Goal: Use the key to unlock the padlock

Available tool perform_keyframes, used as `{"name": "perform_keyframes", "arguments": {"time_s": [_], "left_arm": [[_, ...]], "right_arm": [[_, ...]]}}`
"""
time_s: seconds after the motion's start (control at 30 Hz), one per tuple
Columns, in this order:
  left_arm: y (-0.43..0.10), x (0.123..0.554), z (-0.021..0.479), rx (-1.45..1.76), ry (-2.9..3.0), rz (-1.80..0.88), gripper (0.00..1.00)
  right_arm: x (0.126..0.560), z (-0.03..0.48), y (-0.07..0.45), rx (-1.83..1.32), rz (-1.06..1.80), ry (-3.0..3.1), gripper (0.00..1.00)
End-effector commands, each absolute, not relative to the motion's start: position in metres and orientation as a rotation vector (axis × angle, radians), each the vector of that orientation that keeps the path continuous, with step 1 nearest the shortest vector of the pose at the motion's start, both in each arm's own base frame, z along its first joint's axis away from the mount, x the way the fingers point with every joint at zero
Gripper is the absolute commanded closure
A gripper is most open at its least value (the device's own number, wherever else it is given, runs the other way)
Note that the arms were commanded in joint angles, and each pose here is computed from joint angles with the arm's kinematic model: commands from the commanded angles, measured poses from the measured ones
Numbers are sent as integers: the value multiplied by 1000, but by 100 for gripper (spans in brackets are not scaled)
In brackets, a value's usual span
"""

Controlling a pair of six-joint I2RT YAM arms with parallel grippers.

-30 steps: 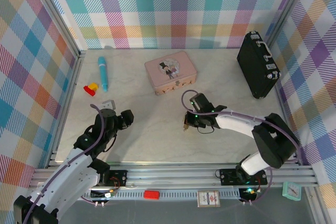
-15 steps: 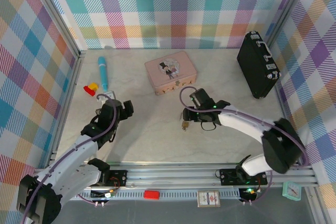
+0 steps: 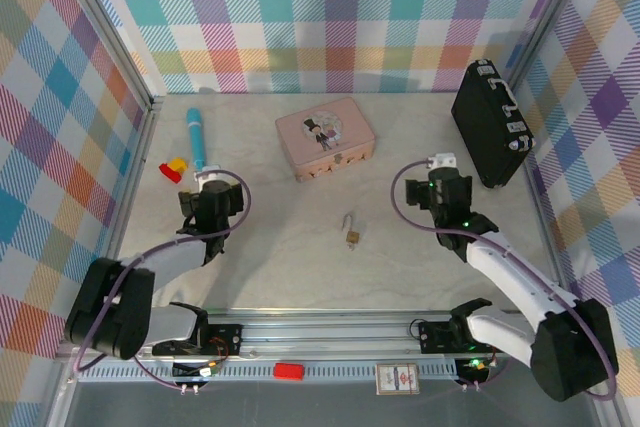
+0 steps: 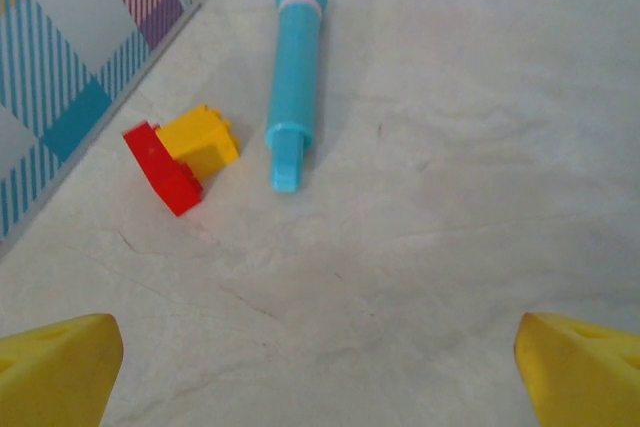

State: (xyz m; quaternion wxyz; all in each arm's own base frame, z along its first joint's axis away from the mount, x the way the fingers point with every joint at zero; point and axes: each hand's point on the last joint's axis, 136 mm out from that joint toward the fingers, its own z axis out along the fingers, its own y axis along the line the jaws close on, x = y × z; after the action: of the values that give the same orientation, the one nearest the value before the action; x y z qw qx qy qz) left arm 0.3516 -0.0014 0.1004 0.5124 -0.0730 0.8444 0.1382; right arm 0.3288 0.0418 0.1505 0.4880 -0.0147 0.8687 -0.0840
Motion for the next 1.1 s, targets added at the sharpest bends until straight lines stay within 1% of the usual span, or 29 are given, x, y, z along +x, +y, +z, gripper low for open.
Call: {"name": "perform_keyframes", "arguments": {"time_s": [0.0,0.1,0.2,0.27,0.4,0.5,0.63,0.73,1.07], "left_arm": [[-18,367,120,-83,1884,211,0],[-22,374,121,-40,1854,188,0],[-25,383,105,-21,1835,93,0],[-20,384,95,-53,1864,74,0],[-24,393,86,-20,1920,33,0],[-12,399,83,-90,1954,37,0],[-7,400,83,-114,1955,28,0],[-7,400,82,-113,1957,27,0],[-7,400,82,-113,1957,27,0]], "right_arm": [[338,146,27,-10,-202,1999,1],[343,128,13,44,-141,1975,1],[351,122,10,38,-97,1937,0],[359,123,14,6,-48,1905,0],[369,126,28,-89,45,1849,1],[373,119,33,-109,142,1850,1],[382,102,33,-107,150,1868,1],[398,93,27,-64,131,1949,1],[398,91,20,-31,143,1955,1]]}}
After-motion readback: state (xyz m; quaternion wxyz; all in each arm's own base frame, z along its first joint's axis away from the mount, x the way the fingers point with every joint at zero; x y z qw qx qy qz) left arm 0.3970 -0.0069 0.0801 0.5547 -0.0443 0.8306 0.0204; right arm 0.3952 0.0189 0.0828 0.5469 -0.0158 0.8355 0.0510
